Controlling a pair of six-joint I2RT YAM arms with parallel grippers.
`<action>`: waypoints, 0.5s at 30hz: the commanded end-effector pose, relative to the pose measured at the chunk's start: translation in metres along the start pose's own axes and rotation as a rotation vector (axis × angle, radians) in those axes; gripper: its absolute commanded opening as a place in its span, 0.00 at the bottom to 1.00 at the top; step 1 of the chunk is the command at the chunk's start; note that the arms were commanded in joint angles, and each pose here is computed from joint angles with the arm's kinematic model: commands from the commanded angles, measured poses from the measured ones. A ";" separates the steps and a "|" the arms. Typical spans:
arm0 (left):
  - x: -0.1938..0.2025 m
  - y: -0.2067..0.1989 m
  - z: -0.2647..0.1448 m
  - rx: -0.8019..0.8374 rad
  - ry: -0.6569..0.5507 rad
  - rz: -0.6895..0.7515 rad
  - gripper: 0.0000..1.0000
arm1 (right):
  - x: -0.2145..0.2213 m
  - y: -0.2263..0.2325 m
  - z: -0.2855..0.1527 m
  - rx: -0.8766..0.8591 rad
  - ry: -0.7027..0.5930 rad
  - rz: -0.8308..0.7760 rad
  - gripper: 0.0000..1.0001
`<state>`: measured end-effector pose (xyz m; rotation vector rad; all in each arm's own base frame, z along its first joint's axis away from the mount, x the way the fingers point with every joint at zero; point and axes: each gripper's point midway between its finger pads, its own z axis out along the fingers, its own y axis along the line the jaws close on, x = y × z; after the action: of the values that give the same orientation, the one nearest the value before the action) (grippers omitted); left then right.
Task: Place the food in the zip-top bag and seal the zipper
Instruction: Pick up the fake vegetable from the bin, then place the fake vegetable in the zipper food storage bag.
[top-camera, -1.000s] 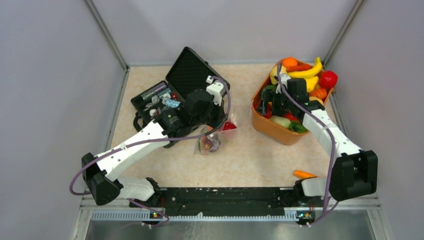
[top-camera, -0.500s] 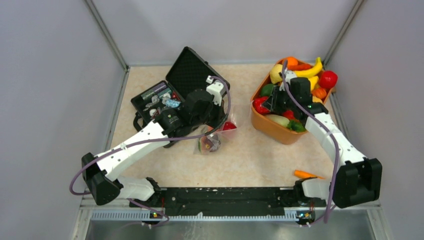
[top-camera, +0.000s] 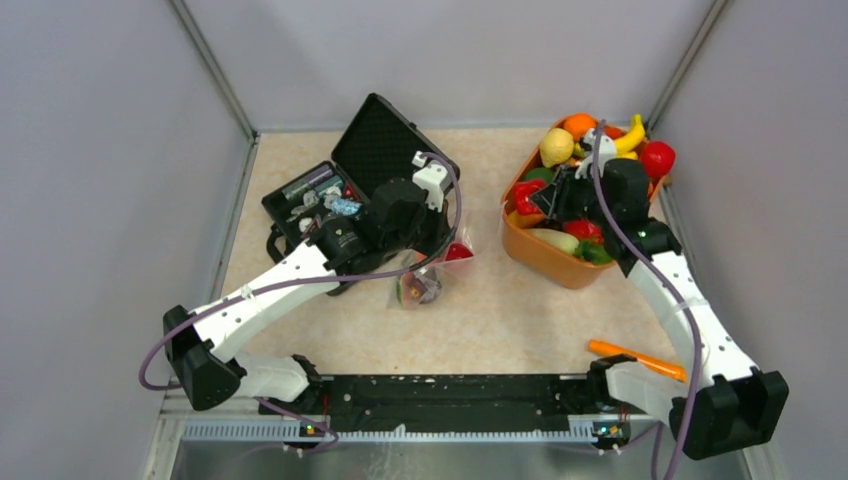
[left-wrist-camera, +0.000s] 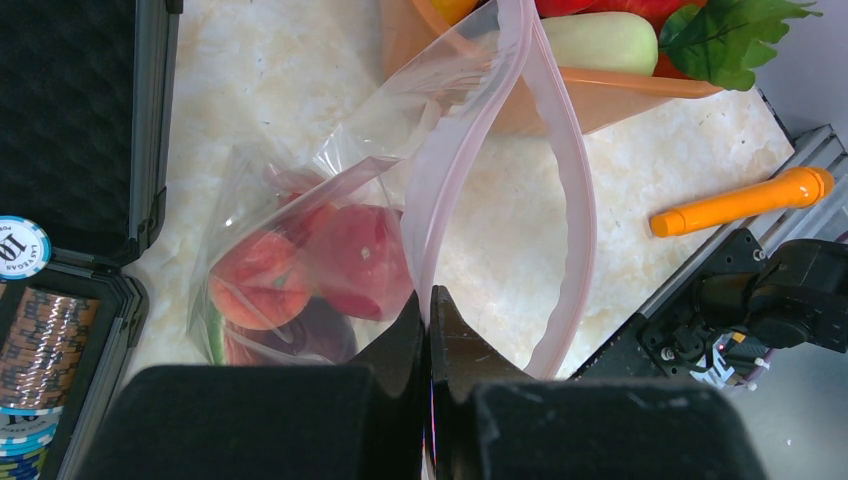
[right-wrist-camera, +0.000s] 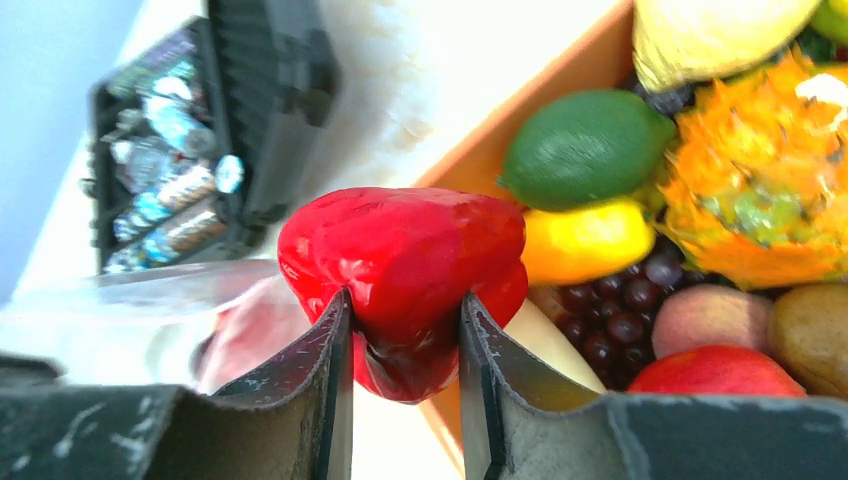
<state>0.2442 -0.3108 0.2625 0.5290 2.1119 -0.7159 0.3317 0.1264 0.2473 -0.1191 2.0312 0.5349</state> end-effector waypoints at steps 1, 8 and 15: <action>-0.018 -0.005 -0.005 0.017 -0.067 -0.011 0.00 | -0.054 0.052 -0.043 -0.211 -0.214 -0.007 0.00; -0.023 -0.007 -0.005 0.022 -0.080 -0.014 0.00 | -0.062 0.116 -0.084 -0.555 -0.233 -0.031 0.00; -0.028 -0.009 -0.007 0.028 -0.093 -0.018 0.00 | -0.030 0.139 -0.084 -0.720 -0.096 -0.067 0.00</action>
<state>0.2441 -0.3109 0.2626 0.5288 2.1117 -0.7167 0.2569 0.1916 0.3535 -0.4243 1.6656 1.0611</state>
